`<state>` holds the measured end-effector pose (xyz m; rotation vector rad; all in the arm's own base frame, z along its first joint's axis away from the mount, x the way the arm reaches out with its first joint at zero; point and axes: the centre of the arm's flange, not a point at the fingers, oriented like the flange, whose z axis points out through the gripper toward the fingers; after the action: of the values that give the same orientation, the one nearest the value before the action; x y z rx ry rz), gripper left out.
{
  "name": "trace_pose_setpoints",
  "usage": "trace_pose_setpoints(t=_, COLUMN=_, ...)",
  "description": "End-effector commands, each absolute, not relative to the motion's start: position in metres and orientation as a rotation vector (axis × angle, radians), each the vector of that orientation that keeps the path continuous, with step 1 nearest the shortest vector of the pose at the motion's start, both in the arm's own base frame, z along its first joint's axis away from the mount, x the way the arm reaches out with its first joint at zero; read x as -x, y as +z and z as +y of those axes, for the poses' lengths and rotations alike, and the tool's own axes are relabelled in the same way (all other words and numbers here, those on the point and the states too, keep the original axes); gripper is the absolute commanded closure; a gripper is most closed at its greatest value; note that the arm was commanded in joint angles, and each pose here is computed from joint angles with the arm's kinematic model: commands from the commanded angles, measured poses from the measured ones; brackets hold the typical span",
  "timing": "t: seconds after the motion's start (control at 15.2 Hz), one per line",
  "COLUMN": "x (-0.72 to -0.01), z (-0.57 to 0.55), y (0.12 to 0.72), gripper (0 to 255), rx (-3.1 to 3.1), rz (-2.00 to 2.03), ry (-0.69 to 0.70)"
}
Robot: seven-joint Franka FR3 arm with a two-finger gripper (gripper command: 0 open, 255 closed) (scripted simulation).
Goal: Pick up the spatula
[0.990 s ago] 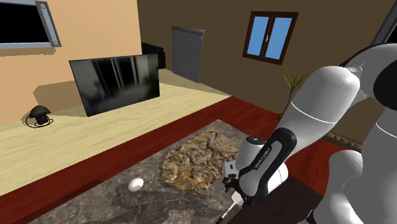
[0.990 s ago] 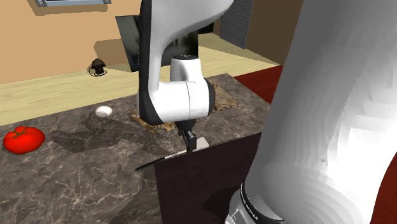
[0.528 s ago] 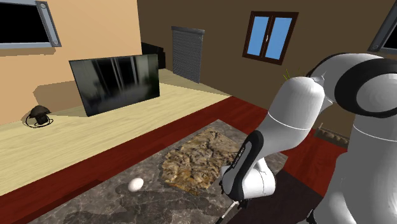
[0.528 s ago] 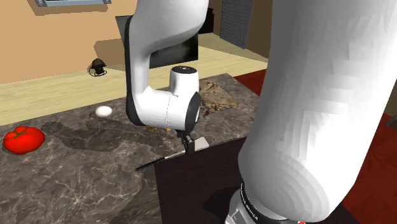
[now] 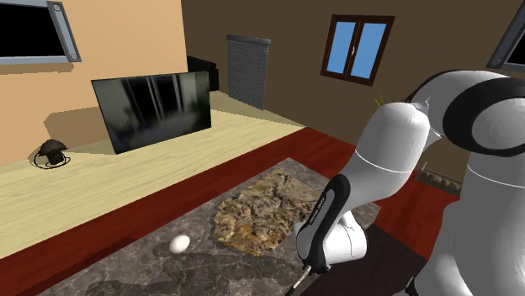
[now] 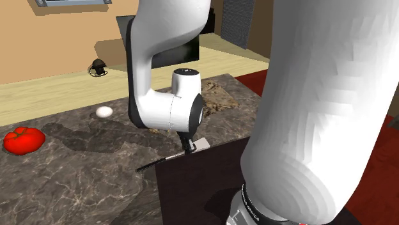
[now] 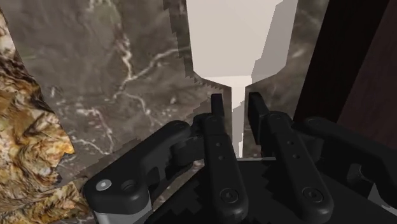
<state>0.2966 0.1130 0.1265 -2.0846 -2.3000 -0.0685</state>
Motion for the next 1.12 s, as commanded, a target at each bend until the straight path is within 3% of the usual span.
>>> trace_pose_setpoints(t=0.0, x=-0.296, z=0.114, y=0.125, gripper=255, rx=2.075, rz=-2.3, ry=-0.062)
trace_pose_setpoints(t=1.06, x=-0.296, z=0.112, y=0.193, gripper=255, rx=2.074, rz=-2.301, ry=-0.067)
